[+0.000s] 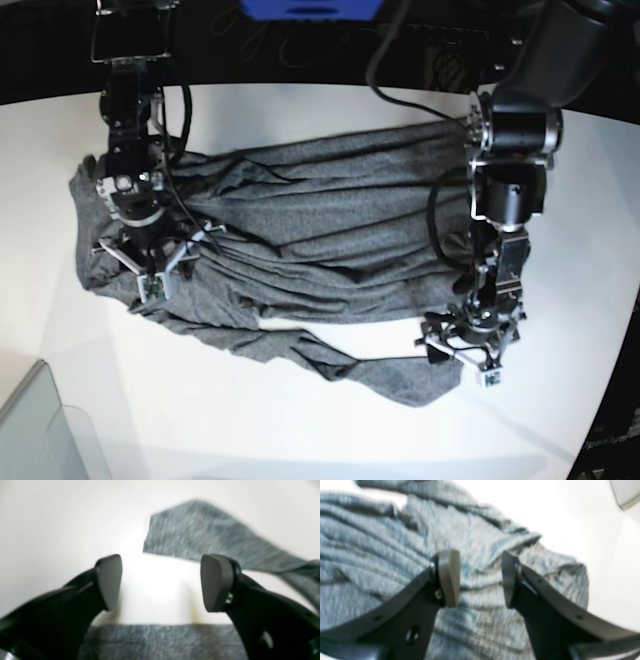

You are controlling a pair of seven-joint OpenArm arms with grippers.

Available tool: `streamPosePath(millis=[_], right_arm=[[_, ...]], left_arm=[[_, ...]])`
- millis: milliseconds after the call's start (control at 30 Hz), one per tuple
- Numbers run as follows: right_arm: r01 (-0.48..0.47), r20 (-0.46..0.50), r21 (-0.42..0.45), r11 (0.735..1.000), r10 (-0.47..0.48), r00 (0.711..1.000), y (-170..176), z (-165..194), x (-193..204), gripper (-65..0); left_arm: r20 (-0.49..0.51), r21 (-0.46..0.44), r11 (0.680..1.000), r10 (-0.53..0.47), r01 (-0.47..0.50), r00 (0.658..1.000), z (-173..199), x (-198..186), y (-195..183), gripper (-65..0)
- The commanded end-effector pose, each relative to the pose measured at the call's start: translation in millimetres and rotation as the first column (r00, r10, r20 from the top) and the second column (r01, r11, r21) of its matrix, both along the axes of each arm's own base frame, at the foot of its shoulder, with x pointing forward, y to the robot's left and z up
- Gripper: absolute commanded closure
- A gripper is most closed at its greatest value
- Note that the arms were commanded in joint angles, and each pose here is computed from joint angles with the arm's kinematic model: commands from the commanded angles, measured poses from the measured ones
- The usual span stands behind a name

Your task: Layout the t-shirt on the table in an organized manner, then fold the t-shirt properly

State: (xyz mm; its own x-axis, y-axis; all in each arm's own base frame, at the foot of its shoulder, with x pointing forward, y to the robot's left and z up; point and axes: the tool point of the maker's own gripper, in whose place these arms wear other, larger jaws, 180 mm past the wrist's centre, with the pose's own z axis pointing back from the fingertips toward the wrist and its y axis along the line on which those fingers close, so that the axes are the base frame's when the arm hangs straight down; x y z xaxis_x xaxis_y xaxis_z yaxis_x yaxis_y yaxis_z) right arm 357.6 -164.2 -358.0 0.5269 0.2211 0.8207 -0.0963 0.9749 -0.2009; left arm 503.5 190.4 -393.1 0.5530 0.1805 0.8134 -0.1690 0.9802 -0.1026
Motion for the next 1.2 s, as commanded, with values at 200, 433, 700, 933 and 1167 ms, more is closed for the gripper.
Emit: streamPosePath(millis=[200,433,700,933,1167], right_arm=[[-0.002,0.018,-0.001,1.000,0.002,1.000,-1,0,-10,-27.7],[-0.011,0.094,0.026,1.000,0.009,0.996,14,29,-7,-27.7],[-0.103,0.165,0.033,0.994,0.096,0.982,48,56,-13,-27.7],[-0.151,0.195,0.038,0.988,0.141,0.971,72,68,57,-27.3],[-0.202,0.125,0.067,0.977,0.193,0.973,110,53,122,-27.3]], left_arm=[[0.165,0.017,0.997,0.066,-0.070,0.984,22,36,11,-47.1],[0.233,0.007,0.998,0.057,-0.061,0.971,37,45,-3,-47.1],[0.229,-0.006,0.999,0.045,-0.045,0.972,37,47,-15,-47.1],[0.170,-0.013,0.999,0.045,-0.043,0.984,13,22,-9,-46.7],[0.242,-0.064,0.992,0.118,-0.106,0.963,64,-10,24,-46.7]])
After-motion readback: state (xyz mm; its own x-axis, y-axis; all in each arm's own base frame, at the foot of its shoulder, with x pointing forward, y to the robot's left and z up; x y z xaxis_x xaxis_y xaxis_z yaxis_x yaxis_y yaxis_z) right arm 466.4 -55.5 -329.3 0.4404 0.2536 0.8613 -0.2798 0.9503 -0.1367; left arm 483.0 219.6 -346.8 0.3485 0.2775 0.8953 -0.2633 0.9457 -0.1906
